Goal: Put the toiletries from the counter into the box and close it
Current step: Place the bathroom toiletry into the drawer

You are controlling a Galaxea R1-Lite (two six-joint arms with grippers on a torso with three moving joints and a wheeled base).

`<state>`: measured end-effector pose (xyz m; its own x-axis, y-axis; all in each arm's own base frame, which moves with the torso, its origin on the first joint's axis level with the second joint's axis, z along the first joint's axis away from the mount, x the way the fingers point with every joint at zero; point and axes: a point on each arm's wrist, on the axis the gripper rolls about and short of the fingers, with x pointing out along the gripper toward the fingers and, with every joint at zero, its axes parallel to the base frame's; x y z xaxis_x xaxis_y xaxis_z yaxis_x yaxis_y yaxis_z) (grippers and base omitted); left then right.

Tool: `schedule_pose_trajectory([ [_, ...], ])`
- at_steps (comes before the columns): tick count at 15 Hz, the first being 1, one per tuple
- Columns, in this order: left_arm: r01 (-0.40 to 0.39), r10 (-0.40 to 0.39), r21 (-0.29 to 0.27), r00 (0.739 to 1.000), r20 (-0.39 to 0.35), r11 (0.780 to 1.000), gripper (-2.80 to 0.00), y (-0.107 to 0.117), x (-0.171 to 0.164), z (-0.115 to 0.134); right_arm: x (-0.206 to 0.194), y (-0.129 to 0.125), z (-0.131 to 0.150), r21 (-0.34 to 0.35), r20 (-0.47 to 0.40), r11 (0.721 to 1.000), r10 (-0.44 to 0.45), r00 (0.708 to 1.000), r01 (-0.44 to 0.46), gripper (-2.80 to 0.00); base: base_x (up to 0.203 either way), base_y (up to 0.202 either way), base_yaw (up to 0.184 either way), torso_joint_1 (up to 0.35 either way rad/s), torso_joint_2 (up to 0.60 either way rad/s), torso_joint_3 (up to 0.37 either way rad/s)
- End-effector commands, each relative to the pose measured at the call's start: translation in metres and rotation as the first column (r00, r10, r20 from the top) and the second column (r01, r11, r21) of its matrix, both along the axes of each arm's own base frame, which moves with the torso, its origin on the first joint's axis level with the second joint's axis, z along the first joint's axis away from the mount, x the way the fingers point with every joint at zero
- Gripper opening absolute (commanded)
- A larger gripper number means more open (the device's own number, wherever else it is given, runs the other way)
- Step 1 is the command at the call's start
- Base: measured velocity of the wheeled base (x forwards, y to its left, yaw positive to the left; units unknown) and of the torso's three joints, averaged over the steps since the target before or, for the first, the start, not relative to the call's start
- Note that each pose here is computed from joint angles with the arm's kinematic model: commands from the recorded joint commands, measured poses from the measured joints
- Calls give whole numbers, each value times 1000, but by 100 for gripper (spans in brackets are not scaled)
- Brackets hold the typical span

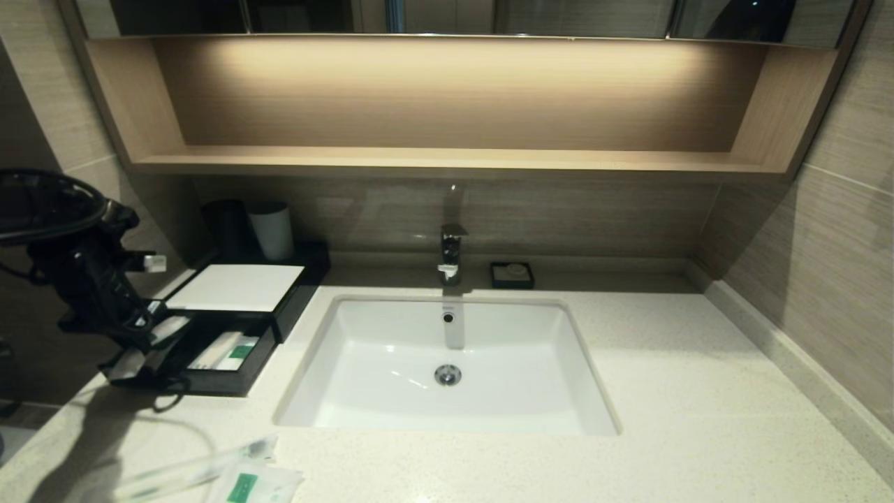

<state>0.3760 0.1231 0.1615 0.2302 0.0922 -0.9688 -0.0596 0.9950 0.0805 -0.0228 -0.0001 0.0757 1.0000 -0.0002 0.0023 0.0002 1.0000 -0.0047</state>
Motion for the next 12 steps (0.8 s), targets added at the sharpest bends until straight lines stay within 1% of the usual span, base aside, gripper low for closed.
schedule_pose_trajectory([
  [1, 5, -5, 3, 1000, 5, 1000, -280, -1, 2, -1, 0, 0, 0, -1, 1, 1000, 0, 1000, 0, -280, 0, 0, 0, 0, 0, 0],
  [12, 4, -5, 15, 998, 58, 1000, -280, 2, 15, -11, 0, 0, 0, -1, 1, 1000, 0, 1000, 0, -280, 0, 0, 0, 0, 0, 0],
])
